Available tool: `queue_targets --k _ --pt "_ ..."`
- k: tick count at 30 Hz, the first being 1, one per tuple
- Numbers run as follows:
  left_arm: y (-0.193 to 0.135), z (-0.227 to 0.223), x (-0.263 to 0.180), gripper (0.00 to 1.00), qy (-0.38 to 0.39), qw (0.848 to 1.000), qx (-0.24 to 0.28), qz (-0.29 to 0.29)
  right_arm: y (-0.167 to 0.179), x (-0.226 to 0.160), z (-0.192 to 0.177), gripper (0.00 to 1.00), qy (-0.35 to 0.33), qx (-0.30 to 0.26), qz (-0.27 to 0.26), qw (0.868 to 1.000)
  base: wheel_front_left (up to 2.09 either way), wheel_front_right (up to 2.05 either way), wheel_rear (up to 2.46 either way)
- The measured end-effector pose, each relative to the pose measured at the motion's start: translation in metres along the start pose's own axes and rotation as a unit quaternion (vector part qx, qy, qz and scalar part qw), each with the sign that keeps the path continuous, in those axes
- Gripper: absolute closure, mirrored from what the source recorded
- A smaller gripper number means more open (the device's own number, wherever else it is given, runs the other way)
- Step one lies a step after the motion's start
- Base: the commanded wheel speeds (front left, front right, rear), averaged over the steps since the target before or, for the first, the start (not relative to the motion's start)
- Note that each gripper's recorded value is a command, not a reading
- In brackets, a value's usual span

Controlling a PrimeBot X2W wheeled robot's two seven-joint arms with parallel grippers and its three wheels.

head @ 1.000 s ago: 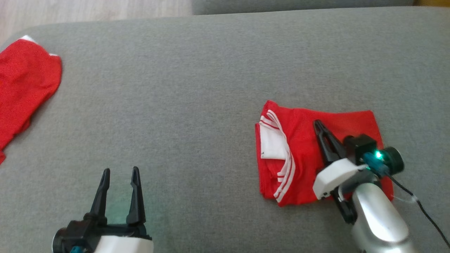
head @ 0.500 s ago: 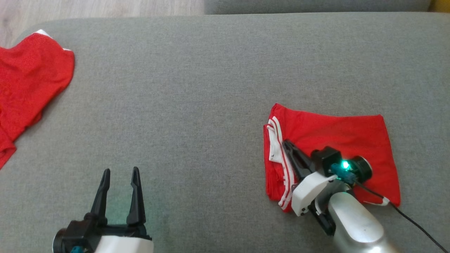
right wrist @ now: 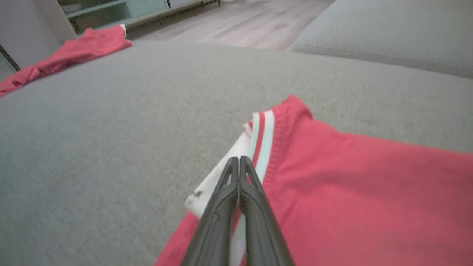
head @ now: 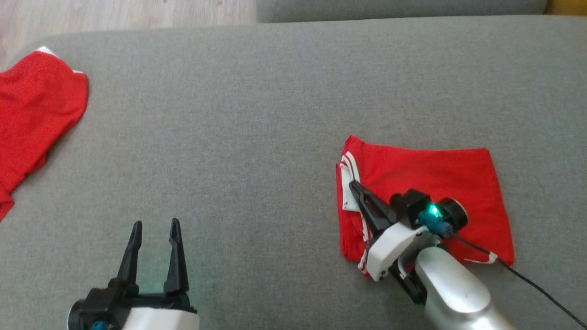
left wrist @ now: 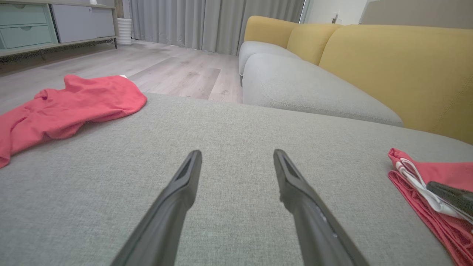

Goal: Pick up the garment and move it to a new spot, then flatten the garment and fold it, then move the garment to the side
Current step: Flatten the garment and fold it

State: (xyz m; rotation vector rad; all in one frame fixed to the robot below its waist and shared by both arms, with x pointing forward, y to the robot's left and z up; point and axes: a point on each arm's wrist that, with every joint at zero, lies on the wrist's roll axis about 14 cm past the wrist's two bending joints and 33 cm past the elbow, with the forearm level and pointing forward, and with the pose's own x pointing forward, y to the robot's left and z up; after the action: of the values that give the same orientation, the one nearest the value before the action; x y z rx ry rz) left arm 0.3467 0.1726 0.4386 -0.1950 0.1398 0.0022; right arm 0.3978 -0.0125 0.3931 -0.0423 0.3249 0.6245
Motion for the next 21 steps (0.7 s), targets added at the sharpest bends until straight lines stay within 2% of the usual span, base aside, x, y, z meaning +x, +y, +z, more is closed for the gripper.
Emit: queue_targets --k 7,8,9,10,11,13,18,21 --pt "0.002 0.009 -0.006 0.00 -0.015 1.000 0.001 0.003 -0.026 -0.014 0.060 1.00 -0.098 -0.013 -0.050 0.994 0.00 0.00 0.00" --pt "0.002 0.009 -0.008 0.00 -0.015 1.000 0.001 0.001 -0.032 -0.021 0.065 0.78 -0.109 -0.015 -0.064 0.992 0.00 0.00 0.00" --pt "0.001 0.008 -0.010 0.00 -0.014 1.000 0.001 0.000 -0.040 -0.028 0.068 0.53 -0.117 -0.016 -0.080 0.990 0.00 0.00 0.00" --pt "0.000 0.008 -0.011 0.00 -0.014 1.000 0.001 -0.001 -0.048 -0.037 0.070 0.06 -0.125 -0.012 -0.098 0.987 0.00 0.00 0.00" --pt "0.000 0.007 -0.013 0.00 -0.014 1.000 0.001 -0.002 -0.058 -0.046 0.071 0.00 -0.133 -0.006 -0.117 0.984 0.00 0.00 0.00" --pt "-0.001 0.007 -0.014 0.00 -0.013 1.000 0.001 -0.004 -0.066 -0.056 0.070 0.00 -0.138 -0.002 -0.136 0.981 0.00 0.00 0.00" --pt "-0.006 0.009 -0.015 0.00 -0.018 1.000 0.001 -0.014 -0.108 -0.107 0.069 0.00 -0.165 0.021 -0.224 0.960 0.00 0.00 0.00" --pt "-0.003 0.006 -0.019 0.00 -0.013 1.000 0.002 -0.011 -0.122 -0.129 0.062 0.00 -0.168 0.028 -0.257 0.951 0.00 0.00 0.00"
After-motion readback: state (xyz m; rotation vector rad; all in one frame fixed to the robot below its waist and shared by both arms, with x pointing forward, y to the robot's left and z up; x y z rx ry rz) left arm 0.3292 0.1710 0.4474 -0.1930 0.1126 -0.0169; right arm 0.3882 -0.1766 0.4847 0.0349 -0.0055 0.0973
